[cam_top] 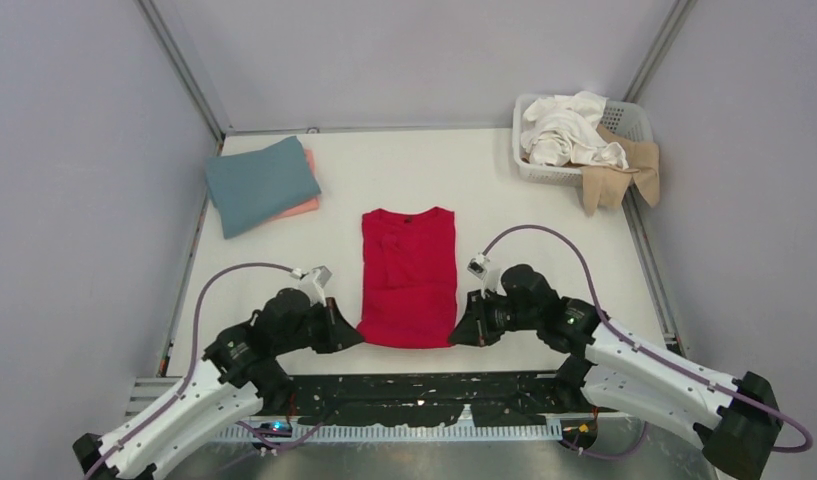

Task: Fold and stack the t-shirts
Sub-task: Fold the long partially folded tshirt into a neat square

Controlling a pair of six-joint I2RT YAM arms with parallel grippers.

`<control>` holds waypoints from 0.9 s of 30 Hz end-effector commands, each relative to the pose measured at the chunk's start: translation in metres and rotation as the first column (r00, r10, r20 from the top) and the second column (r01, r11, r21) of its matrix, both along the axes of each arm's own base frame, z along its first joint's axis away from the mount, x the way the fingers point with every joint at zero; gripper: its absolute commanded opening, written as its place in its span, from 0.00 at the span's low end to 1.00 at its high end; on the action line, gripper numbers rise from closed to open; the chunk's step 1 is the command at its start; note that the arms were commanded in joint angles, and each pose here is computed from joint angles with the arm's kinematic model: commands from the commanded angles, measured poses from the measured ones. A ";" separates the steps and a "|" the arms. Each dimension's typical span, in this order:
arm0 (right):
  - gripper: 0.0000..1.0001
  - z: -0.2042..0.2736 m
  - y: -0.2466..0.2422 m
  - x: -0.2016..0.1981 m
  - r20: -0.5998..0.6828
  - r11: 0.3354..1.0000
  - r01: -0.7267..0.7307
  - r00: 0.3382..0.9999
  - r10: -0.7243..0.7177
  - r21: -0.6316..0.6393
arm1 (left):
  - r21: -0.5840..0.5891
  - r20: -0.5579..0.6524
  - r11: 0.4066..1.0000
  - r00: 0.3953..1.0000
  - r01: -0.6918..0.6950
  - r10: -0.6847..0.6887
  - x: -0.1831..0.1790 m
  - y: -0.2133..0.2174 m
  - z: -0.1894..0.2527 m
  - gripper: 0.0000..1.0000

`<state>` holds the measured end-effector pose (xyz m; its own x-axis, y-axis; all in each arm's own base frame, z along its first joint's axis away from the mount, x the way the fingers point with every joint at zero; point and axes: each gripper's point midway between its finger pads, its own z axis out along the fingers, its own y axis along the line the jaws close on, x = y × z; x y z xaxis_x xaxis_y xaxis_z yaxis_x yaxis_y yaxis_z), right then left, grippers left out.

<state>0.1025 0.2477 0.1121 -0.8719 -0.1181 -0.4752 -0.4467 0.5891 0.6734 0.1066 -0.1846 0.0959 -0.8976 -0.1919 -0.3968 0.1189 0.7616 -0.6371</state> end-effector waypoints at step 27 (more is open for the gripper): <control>0.05 0.078 -0.034 0.213 0.243 0.915 0.401 0.884 -0.400 0.050 | 0.099 0.270 0.973 0.946 -0.210 0.177 0.216 -0.008 0.101 0.00</control>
